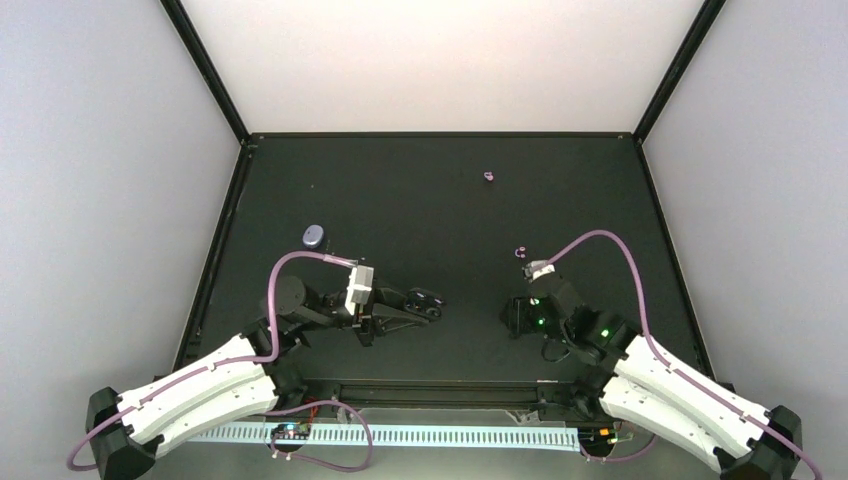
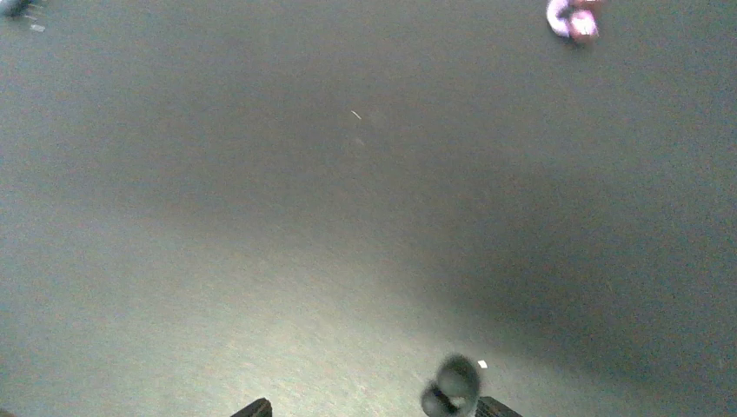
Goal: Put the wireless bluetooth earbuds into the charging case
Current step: Pick up the earbud from the center of the board.
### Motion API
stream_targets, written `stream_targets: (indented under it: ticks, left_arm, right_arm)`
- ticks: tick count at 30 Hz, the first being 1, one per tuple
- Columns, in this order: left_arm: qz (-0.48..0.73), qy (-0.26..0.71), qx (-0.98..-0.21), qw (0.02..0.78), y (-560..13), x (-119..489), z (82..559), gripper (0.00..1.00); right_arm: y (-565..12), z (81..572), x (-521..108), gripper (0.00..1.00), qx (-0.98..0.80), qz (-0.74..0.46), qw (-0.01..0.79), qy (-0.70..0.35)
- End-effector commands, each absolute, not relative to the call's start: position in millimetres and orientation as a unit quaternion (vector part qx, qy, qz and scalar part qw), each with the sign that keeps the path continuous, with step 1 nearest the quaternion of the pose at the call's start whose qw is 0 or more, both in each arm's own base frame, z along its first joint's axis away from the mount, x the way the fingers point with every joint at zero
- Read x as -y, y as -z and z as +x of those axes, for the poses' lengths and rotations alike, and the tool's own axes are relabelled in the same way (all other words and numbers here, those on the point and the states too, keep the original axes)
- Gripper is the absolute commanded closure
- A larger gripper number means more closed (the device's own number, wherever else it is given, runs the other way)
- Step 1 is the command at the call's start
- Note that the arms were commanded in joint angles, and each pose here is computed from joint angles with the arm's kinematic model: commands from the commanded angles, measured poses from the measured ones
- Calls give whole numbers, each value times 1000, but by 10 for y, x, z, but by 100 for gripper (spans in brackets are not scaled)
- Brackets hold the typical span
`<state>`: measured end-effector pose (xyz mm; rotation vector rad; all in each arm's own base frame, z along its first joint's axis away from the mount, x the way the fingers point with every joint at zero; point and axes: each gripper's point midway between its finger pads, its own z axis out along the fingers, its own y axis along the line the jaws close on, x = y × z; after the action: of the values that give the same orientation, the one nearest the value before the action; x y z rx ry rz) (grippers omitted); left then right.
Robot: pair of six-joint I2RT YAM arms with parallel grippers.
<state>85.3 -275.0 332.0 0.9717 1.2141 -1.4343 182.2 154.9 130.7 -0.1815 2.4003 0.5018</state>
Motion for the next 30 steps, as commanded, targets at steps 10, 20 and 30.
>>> stream_targets:
  ticks: [10,20,30]
  left_arm:
    - [386,597,-496,499,-3319,2681,827,98]
    - [388,595,-494,501,-3300,2652,801,98]
    - [389,596,-494,500,-3292,2662,804,98]
  right_arm:
    - [-676,1767,-1071,52,-943,143,277,-120]
    - [-385,1708,-1214,54,-948,135,243,-153]
    - [-354,1735,-1434,51,-952,99,226,-183]
